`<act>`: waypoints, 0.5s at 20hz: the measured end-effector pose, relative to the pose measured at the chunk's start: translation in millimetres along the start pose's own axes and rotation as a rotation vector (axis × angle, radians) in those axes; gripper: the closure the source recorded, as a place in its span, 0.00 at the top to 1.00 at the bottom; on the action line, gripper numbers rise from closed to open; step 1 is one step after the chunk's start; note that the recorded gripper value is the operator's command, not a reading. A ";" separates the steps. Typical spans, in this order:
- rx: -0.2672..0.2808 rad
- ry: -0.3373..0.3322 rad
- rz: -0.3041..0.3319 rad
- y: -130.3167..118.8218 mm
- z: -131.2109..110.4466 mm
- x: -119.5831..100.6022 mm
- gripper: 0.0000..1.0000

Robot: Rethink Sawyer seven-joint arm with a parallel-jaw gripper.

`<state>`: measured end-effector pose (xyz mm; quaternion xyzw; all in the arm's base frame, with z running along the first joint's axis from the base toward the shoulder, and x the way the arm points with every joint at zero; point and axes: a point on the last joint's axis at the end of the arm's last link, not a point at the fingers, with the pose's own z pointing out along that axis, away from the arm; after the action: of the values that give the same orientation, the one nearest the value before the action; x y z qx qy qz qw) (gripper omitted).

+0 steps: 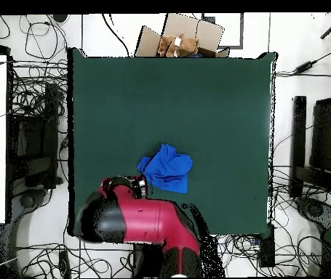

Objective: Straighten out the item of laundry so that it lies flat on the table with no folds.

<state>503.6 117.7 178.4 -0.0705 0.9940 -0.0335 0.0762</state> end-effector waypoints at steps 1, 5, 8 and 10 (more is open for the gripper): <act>0.005 -0.001 0.002 -5.5 4.1 -0.1 1.00; 0.023 -0.012 0.011 -26.6 21.4 2.5 1.00; 0.031 -0.016 0.001 -31.6 33.5 5.8 1.00; 0.032 -0.014 -0.009 -30.7 43.2 8.3 1.00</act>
<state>506.4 83.8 137.0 -0.0742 0.9925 -0.0495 0.0842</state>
